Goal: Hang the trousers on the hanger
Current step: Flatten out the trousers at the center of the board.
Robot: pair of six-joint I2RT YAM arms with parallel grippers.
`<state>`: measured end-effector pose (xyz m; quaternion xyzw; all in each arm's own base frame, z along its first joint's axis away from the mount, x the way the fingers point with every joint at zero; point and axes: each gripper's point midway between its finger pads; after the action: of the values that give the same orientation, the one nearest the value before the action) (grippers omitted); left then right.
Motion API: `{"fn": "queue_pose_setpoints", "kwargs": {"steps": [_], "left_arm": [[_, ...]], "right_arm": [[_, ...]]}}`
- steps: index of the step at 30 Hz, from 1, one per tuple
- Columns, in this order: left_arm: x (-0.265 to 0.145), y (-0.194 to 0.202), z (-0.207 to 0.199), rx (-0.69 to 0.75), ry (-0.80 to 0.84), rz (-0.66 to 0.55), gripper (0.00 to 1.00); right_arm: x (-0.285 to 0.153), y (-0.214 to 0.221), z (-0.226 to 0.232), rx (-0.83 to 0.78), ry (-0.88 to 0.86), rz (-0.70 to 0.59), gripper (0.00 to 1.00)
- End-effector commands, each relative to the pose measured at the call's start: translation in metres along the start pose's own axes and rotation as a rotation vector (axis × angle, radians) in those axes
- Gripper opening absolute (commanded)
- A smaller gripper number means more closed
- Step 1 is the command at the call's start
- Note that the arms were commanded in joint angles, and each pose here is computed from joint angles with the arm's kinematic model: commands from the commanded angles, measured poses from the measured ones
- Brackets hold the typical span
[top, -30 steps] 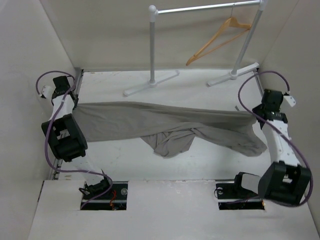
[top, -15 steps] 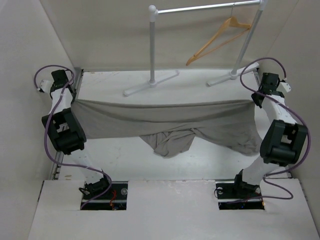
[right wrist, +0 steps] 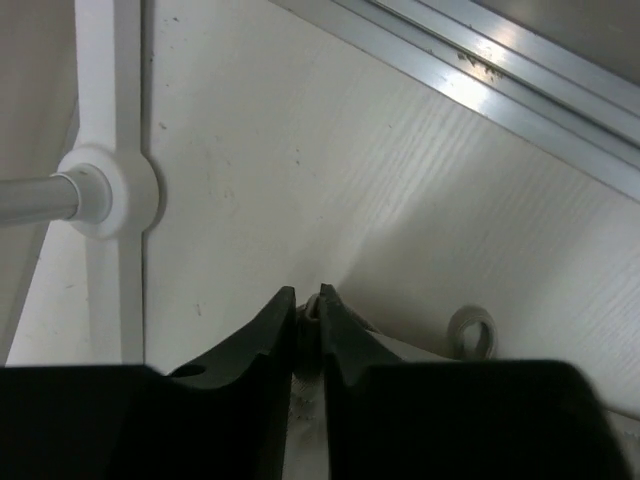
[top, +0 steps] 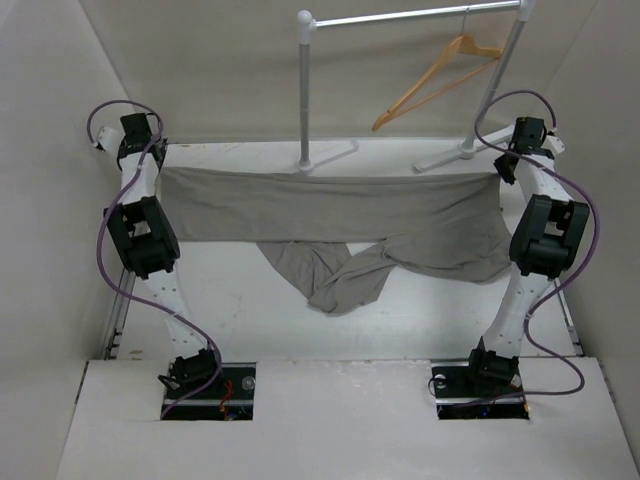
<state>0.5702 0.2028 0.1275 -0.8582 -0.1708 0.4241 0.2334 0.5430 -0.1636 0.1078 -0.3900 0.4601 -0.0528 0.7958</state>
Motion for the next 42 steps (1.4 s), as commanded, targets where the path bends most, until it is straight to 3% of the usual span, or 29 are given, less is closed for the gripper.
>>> {"fn": "queue_pose_setpoints", "kwargs": {"steps": [1, 3, 4, 6, 8, 10, 12, 14, 15, 17, 23, 30, 34, 38, 42], "left_arm": [[-0.012, 0.002, -0.048, -0.027, 0.160, -0.013, 0.37], [-0.026, 0.004, -0.059, -0.029, 0.218, -0.019, 0.65], [-0.038, 0.002, -0.063, -0.031, 0.245, -0.018, 0.73], [-0.065, 0.008, -0.059, -0.017, 0.276, -0.001, 0.75], [-0.101, 0.025, -0.038, 0.008, 0.284, 0.026, 0.67], [-0.136, 0.057, -0.007, 0.054, 0.288, 0.075, 0.49], [-0.163, 0.101, 0.030, 0.116, 0.275, 0.156, 0.33], [-0.185, 0.144, 0.065, 0.185, 0.260, 0.245, 0.23], [-0.195, 0.165, 0.080, 0.223, 0.252, 0.291, 0.20], [-0.214, 0.209, 0.101, 0.311, 0.259, 0.378, 0.20], [-0.214, 0.264, 0.134, 0.437, 0.208, 0.437, 0.21], [-0.207, 0.282, 0.155, 0.517, 0.130, 0.430, 0.21], [-0.205, 0.292, 0.176, 0.559, 0.064, 0.412, 0.21], [-0.209, 0.294, 0.188, 0.524, 0.031, 0.418, 0.04], [-0.237, 0.264, 0.201, 0.491, 0.019, 0.376, 0.01]], "right_arm": [[-0.014, -0.038, 0.021, 0.031, -0.050, -0.074, 0.35], [-0.022, -0.044, 0.027, 0.029, -0.078, -0.084, 0.57], [-0.030, -0.047, 0.030, 0.024, -0.099, -0.083, 0.63], [-0.051, -0.051, 0.032, 0.011, -0.120, -0.099, 0.71], [-0.079, -0.048, 0.029, 0.002, -0.139, -0.110, 0.75], [-0.107, -0.034, 0.025, -0.003, -0.169, -0.115, 0.72], [-0.132, -0.012, 0.023, -0.009, -0.215, -0.118, 0.56], [-0.152, 0.011, 0.017, -0.021, -0.247, -0.116, 0.26], [-0.162, 0.025, 0.015, -0.026, -0.270, -0.101, 0.17], [-0.178, 0.048, 0.012, -0.047, -0.309, -0.077, 0.13], [-0.235, 0.109, 0.005, -0.125, -0.445, -0.031, 0.17], [-0.288, 0.174, -0.005, -0.221, -0.575, 0.060, 0.36], [-0.298, 0.203, -0.019, -0.228, -0.586, 0.105, 0.40], [-0.305, 0.207, -0.025, -0.222, -0.592, 0.106, 0.43], [-0.305, 0.208, -0.024, -0.239, -0.596, 0.110, 0.48]]}}
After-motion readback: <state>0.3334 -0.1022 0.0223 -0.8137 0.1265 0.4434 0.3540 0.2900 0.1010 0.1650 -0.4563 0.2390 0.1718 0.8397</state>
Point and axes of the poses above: each gripper's point midway between its finger pads, its own x axis out along the fingers, its own z axis along the line the jaws close on, y = z × x, and after that the axes turned 6 degrees about -x, right-handed
